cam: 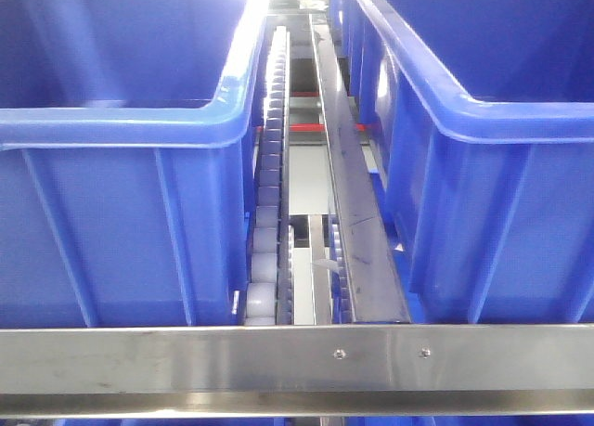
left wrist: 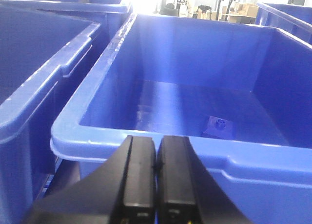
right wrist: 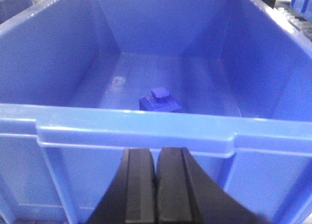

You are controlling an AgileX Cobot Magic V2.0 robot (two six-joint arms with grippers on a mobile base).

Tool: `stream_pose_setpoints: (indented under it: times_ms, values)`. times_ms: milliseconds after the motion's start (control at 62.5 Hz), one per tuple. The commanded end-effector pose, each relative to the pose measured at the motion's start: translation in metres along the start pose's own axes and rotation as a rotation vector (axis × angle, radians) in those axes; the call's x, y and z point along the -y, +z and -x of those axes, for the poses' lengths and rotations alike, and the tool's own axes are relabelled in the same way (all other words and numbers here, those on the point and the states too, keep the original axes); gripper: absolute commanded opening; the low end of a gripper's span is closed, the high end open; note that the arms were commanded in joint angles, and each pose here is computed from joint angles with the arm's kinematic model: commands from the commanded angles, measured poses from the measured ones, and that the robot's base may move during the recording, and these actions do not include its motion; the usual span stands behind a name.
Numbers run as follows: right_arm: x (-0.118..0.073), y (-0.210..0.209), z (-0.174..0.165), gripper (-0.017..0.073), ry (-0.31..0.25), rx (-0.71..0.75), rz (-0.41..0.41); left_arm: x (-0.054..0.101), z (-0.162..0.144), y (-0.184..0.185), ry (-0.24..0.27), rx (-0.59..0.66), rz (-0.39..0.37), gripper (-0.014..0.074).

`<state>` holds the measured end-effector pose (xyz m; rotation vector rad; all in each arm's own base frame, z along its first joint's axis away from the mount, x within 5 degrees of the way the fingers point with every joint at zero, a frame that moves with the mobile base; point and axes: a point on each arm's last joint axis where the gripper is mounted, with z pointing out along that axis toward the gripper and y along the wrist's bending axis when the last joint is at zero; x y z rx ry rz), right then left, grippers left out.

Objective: Pick and sort blue part to right shelf

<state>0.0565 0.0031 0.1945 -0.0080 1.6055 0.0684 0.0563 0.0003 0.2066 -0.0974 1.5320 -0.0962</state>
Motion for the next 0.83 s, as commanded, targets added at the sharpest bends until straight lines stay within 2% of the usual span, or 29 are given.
stream_pose_setpoints:
  times_ms: [0,817]
  values:
    - [0.0003,-0.0030,0.0142,0.0038,0.003,0.112,-0.008,0.0008,0.0003,-0.0011,-0.006,0.075,-0.020,0.0124]
    - [0.0004,-0.0031,0.0144,0.0038,0.004,0.114,-0.008,0.0008,0.0003,-0.0011,-0.006,0.075,-0.020,0.0124]
